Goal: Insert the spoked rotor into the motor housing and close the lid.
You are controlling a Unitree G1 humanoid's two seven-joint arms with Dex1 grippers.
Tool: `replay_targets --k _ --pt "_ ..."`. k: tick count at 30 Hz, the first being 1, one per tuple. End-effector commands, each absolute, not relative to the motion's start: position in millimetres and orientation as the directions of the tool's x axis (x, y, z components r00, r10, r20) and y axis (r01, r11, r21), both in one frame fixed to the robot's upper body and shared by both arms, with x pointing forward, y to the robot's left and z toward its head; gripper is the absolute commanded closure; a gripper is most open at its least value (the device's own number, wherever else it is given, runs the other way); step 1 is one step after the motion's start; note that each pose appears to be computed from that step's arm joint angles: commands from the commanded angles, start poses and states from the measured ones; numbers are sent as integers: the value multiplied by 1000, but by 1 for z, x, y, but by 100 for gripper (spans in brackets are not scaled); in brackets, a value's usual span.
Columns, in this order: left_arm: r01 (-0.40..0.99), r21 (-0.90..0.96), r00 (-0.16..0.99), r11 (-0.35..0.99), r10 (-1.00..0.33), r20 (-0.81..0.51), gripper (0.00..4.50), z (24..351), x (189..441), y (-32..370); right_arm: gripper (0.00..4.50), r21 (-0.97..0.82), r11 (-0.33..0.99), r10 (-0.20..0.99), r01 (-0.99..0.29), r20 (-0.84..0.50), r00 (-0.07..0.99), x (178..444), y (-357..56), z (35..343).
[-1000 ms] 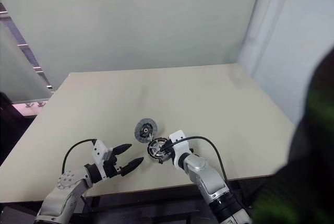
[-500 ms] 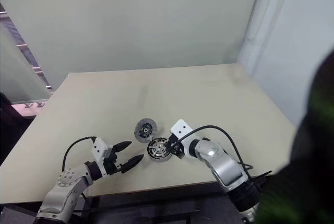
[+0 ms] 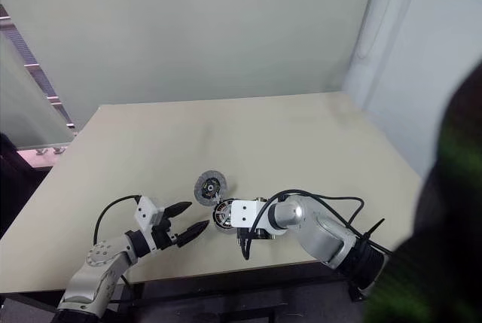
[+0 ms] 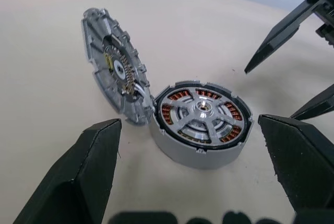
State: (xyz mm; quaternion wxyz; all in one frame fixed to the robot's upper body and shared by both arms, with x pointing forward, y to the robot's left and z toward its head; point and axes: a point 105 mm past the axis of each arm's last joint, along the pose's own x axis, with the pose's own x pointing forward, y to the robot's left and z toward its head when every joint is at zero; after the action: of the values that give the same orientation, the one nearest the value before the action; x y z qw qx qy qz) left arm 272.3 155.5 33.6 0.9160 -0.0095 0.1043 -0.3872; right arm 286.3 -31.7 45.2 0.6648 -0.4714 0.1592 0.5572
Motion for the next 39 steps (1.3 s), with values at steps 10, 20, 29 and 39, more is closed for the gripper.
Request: replay_targets --k 10,20,29,39 --pt "725 -71 672 685 -725 -151 0 41 271 150 119 -492 -201 525 -847 -784 331 298 -25 27" --pt "723 -76 672 687 -724 -155 0 39 269 150 119 -471 -266 439 -841 -836 330 299 -26 23" --pt "726 -81 669 683 -728 -150 0 38 271 147 119 -470 -304 382 -829 -857 346 299 -20 33" --pt "726 -81 669 683 -729 -148 0 37 271 147 119 -462 -339 378 -820 -865 331 294 -10 29"
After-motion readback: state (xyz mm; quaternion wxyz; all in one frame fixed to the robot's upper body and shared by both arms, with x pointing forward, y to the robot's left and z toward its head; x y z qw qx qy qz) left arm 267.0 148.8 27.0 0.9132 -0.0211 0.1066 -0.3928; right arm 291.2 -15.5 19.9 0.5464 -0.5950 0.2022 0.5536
